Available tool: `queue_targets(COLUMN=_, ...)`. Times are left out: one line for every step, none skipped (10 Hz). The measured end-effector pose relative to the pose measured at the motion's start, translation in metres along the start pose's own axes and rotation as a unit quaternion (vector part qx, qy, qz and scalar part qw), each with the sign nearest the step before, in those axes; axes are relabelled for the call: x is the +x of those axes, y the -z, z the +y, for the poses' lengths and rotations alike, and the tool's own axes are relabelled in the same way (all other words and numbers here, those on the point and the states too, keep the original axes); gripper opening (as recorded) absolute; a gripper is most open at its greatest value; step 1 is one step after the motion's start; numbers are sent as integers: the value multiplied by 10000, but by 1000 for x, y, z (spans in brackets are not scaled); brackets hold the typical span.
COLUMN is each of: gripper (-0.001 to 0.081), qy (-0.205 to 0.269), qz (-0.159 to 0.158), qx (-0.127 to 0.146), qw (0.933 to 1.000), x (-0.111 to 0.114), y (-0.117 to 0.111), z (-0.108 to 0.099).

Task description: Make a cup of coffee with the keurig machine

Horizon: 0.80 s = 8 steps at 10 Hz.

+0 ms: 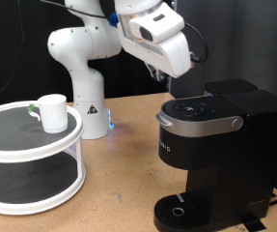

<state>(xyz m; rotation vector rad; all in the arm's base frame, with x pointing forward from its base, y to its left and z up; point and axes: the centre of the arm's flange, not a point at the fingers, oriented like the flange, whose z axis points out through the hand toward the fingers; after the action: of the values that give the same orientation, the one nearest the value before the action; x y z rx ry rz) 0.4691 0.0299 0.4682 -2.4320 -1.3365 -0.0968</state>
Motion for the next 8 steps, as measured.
queue_targets(gripper=2, qy=43, qz=-45, qx=121, qw=9999, x=-7, y=3, z=1)
queue_targets(gripper=2, qy=46, qz=-49, qx=162, qw=9998, x=-9, y=5, z=1)
queue_targets(gripper=2, qy=44, qz=-50, qx=160, qw=9998, x=-9, y=4, z=1)
queue_targets(gripper=2, qy=-50, qz=183, qx=99, qw=9998, x=-8, y=3, z=2)
queue_targets(gripper=2, qy=-330, qz=593, qx=18, qw=9977, x=-8, y=2, z=4)
queue_targets(gripper=2, qy=-635, qz=950, qx=-2, qw=9934, x=-14, y=3, z=4)
queue_targets(gripper=2, qy=-960, qz=1170, qx=43, qw=9885, x=-24, y=5, z=1)
queue_targets(gripper=2, qy=-980, qz=1037, qx=343, qw=9892, x=-37, y=8, z=-7)
